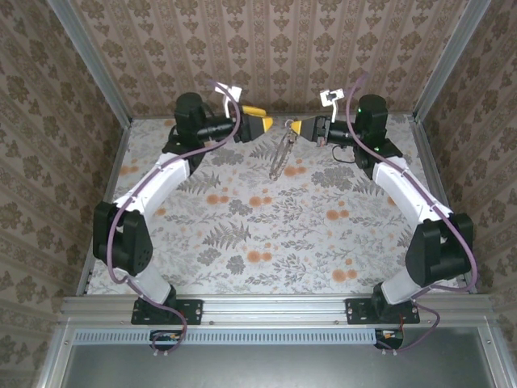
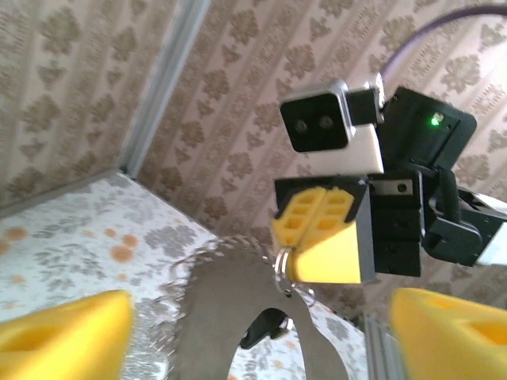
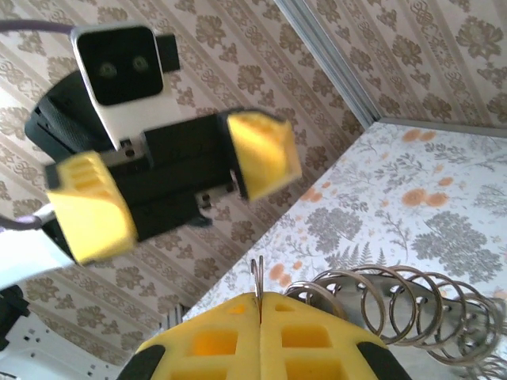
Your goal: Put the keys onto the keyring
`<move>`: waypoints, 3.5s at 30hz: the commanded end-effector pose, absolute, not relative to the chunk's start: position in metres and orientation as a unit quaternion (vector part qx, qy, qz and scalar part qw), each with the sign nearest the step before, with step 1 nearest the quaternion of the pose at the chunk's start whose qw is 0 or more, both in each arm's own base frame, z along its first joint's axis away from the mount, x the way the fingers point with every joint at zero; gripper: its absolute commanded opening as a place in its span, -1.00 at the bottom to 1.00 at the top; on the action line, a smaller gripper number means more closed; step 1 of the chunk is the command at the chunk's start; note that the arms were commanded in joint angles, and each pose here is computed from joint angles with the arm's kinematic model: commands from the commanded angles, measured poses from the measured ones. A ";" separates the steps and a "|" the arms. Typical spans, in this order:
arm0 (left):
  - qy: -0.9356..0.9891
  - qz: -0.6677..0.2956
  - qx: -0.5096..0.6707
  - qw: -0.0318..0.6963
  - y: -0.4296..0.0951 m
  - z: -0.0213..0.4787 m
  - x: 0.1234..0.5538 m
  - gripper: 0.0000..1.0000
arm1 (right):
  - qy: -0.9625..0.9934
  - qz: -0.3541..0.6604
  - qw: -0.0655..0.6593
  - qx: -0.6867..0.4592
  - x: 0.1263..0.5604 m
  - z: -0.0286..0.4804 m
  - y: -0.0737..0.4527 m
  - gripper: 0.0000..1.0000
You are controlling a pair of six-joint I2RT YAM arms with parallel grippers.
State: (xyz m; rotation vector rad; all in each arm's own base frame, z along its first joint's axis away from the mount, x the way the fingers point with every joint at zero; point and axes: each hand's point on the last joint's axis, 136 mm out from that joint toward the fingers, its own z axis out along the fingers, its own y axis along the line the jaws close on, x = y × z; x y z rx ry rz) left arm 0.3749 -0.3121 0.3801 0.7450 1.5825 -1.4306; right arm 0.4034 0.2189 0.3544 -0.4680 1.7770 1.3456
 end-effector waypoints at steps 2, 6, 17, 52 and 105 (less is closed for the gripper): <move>0.619 -0.543 0.311 0.475 -0.291 0.412 0.382 1.00 | 0.702 0.529 0.419 -0.228 0.401 0.362 0.221 -1.00; 0.635 -0.529 0.284 0.486 -0.276 0.413 0.404 1.00 | 0.700 0.526 0.416 -0.245 0.402 0.363 0.223 -1.00; 0.547 -0.654 0.192 0.485 -0.231 0.429 0.465 1.00 | 0.701 0.516 0.409 -0.274 0.410 0.363 0.226 -1.00; 0.725 -0.236 0.257 0.593 -0.287 0.436 0.456 1.00 | 0.701 0.506 0.401 -0.304 0.399 0.377 0.221 -1.00; 0.634 -0.543 0.426 0.349 -0.338 0.394 0.358 -0.03 | 0.685 0.543 0.357 -0.329 0.378 0.375 0.236 -1.00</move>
